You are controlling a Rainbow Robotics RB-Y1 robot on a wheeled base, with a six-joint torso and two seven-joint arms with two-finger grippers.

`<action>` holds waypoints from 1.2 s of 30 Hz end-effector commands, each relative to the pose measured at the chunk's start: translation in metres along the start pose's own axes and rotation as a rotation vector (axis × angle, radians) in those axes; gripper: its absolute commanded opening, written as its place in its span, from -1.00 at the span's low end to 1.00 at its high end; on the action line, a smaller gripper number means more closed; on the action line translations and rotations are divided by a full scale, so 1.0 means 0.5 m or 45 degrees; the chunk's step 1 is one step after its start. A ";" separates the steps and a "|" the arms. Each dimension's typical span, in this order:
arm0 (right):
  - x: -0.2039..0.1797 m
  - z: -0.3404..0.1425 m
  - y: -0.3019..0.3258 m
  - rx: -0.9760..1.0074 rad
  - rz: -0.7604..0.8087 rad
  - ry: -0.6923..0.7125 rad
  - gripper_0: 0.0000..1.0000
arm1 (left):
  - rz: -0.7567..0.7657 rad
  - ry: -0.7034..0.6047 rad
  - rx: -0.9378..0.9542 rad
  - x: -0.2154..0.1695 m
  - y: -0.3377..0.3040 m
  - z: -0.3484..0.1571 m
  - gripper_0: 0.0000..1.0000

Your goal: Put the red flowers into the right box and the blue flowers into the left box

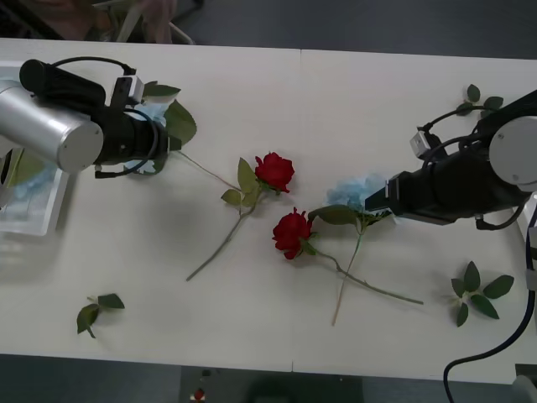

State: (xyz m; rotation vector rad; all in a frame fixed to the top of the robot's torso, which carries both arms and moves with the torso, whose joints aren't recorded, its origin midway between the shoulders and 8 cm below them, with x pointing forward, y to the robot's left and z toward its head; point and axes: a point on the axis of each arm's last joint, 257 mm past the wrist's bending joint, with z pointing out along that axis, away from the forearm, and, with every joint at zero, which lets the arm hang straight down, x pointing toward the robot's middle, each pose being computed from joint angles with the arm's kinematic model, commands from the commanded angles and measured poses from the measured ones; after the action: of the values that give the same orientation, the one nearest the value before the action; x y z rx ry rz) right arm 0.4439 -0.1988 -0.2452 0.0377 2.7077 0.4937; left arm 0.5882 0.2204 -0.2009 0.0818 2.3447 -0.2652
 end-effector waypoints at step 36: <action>0.094 0.178 -0.061 0.273 0.016 -0.004 1.00 | -1.125 -0.074 -0.069 -0.058 0.021 0.104 1.00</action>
State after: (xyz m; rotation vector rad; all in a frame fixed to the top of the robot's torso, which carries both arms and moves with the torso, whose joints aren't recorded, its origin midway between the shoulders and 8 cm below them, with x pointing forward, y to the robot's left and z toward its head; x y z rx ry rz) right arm 0.4256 -0.1910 -0.3528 0.0631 2.7762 0.2092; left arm 0.6384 0.2281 -0.2333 -1.0414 2.1987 -0.6107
